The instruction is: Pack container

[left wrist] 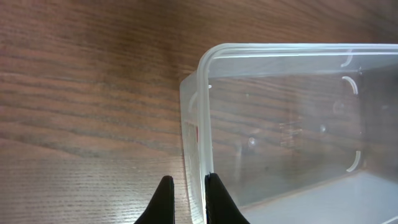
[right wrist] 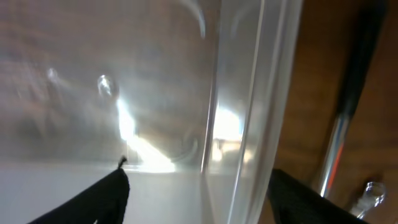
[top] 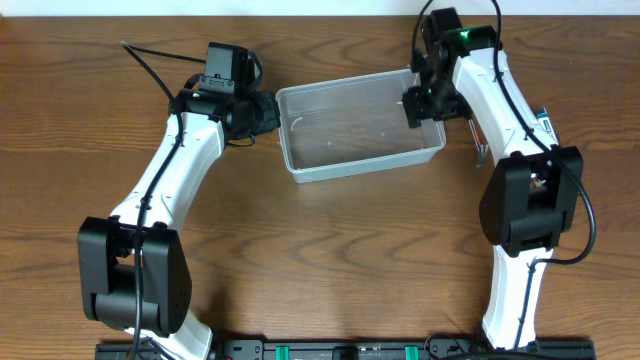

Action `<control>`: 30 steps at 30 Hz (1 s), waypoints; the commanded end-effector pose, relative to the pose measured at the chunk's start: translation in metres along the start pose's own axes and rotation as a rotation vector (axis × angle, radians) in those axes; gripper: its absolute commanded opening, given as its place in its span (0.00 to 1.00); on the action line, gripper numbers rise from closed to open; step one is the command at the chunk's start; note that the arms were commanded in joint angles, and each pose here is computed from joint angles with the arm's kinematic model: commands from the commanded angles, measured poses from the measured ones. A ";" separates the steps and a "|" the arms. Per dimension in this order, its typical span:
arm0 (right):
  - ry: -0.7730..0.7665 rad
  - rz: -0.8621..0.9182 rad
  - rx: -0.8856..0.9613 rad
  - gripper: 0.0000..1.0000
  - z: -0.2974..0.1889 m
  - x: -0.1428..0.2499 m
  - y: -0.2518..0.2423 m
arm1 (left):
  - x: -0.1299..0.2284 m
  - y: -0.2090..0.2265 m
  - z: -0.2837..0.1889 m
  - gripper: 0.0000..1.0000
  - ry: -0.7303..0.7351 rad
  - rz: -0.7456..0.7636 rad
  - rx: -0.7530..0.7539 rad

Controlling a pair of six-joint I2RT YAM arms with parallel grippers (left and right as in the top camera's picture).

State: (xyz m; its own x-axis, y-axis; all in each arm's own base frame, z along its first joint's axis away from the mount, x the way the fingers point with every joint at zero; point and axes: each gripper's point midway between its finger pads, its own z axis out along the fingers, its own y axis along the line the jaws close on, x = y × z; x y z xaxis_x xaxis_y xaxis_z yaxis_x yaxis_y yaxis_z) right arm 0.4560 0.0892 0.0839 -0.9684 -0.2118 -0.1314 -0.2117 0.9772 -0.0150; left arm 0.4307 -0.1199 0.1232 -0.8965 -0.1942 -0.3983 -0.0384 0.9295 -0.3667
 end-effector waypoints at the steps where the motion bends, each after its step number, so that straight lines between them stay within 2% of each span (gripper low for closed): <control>1: -0.050 -0.044 -0.005 0.71 -0.007 -0.009 0.004 | -0.008 0.000 0.001 0.07 -0.014 0.067 -0.006; 3: -0.075 -0.046 -0.004 0.62 -0.007 -0.016 0.003 | -0.008 0.001 0.001 0.07 -0.014 0.068 -0.007; 7: -0.108 -0.051 -0.002 0.36 -0.008 -0.024 0.003 | -0.005 0.002 0.001 0.07 -0.002 0.065 -0.010; 10: -0.129 -0.068 -0.001 0.25 -0.009 -0.029 0.003 | -0.003 0.003 0.001 0.07 0.008 0.063 -0.014; 14: -0.146 -0.070 0.000 0.19 -0.009 -0.033 0.003 | -0.003 0.003 0.001 0.07 0.009 0.063 -0.014; 15: -0.138 -0.069 -0.001 0.20 -0.009 -0.031 0.003 | -0.003 0.003 0.001 0.07 0.009 0.063 -0.014; 19: -0.087 -0.070 -0.003 0.39 -0.008 -0.018 0.003 | -0.003 0.003 0.001 0.07 0.007 0.063 -0.014; 20: -0.081 -0.070 -0.003 0.44 -0.007 -0.017 0.003 | -0.003 0.003 0.001 0.07 0.007 0.063 -0.014; 21: -0.081 -0.070 -0.003 0.58 -0.007 -0.017 0.003 | -0.003 0.003 0.001 0.07 0.006 0.064 -0.014; 22: -0.085 -0.070 -0.002 0.66 -0.008 -0.018 0.003 | -0.004 0.003 0.001 0.07 0.004 0.072 -0.013; 23: -0.091 -0.071 -0.001 0.69 -0.008 -0.019 0.003 | -0.005 0.002 0.001 0.07 0.001 0.082 -0.012; 26: -0.119 -0.084 0.004 0.75 -0.008 -0.026 0.002 | -0.007 0.002 0.001 0.07 -0.008 0.093 -0.009; 28: -0.133 -0.102 0.005 0.69 -0.009 -0.030 0.003 | -0.008 0.001 0.001 0.07 -0.013 0.094 -0.007; 30: -0.141 -0.120 0.000 0.58 -0.010 -0.032 0.004 | -0.009 0.001 0.001 0.07 -0.016 0.095 -0.007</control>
State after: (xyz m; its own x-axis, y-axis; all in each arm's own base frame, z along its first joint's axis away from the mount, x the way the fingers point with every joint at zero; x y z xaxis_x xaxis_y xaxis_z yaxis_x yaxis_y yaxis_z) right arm 0.4843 0.0946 0.0893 -0.9246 -0.2907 -0.2461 -0.2901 0.9562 -0.0395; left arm 0.4307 -0.1198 0.1233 -0.8969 -0.1238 -0.4245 0.0289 0.9416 -0.3356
